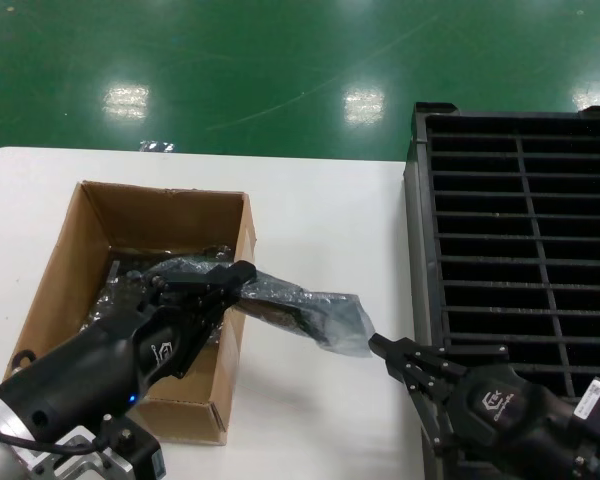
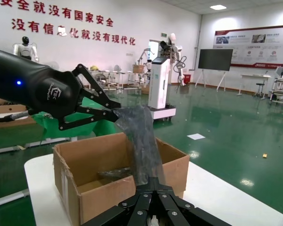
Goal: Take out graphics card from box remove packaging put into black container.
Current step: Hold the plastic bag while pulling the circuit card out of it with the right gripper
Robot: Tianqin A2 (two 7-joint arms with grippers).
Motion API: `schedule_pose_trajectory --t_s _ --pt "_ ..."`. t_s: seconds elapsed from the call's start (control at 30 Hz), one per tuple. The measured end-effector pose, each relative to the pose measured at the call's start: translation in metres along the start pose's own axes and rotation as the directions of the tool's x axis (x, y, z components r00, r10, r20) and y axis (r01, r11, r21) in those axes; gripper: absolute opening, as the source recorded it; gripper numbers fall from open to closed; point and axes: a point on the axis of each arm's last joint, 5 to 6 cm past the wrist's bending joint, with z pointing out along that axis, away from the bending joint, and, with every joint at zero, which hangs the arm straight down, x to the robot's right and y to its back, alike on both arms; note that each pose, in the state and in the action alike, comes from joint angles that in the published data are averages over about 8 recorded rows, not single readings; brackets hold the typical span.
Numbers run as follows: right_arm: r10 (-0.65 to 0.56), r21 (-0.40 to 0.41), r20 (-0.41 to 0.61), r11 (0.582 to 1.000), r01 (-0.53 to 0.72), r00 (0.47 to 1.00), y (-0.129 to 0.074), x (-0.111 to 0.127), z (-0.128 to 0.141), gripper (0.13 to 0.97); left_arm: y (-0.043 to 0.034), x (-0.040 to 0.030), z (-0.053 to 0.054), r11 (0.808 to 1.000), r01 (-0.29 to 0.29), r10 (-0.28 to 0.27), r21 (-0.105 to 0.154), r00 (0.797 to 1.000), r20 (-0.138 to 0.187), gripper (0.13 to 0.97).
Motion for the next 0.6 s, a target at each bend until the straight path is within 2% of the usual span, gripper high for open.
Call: schedule_pose_trajectory --t_s 0.6 --pt "0.009 0.005 0.011 1.000 -0.009 1.000 0.0017 -0.0040 0.0032 0.132 0.0000 0.0000 0.0000 1.000 0.000 0.000 0.000 1.000 0.000 0.139"
